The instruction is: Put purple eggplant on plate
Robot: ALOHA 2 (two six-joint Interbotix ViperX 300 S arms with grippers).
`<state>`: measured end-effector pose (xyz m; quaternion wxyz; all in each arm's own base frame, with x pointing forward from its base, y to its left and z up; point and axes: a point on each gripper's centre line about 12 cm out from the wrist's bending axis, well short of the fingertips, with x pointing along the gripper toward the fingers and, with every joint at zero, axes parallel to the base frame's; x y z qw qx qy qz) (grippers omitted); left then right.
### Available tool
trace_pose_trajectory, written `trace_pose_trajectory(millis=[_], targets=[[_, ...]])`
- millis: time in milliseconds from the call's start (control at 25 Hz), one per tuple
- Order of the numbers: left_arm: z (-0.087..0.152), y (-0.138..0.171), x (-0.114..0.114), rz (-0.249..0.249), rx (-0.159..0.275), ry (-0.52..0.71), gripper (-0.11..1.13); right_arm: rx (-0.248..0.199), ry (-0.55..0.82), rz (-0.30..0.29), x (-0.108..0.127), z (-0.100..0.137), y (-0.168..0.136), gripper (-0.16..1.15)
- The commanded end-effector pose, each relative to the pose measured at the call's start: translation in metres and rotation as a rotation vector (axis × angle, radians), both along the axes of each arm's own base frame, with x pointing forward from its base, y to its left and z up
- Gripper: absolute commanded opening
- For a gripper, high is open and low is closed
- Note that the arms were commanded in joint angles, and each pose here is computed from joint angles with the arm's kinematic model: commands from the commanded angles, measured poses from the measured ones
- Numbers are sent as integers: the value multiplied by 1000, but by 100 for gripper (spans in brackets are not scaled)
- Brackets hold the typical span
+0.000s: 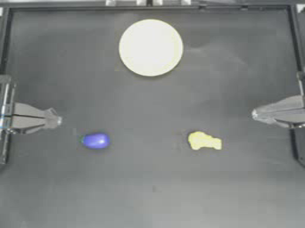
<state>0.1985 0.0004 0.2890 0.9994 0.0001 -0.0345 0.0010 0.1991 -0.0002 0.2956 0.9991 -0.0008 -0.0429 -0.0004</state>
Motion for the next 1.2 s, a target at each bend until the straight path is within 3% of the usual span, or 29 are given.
trace_pose_trajectory(millis=[40,120,400,520,640,720,840,920,1200], targets=[[-4,0,-3,2,0,0,4,1,6,-4,-2,-8,-1,0],[-3,0,-3,1,2,-5,2,6,9,-11,-3,-12,-2,-2],[3,0,-3,2,59,-12,15,-14,6,-21,-1,-6,-4,19],[2,0,-3,3,66,11,43,-39,17,-16,-2,-8,-3,46],[1,0,-1,3,64,49,92,-63,13,-9,-1,-7,-2,87],[1,1,0,4,62,71,111,-67,10,-8,-1,-6,-2,109],[1,5,1,23,63,128,99,-67,11,-8,-1,-5,-2,100],[0,10,2,48,59,184,100,-65,10,-10,-1,-5,-2,98],[-29,32,22,128,22,571,103,-46,16,-13,0,-7,-3,100]])
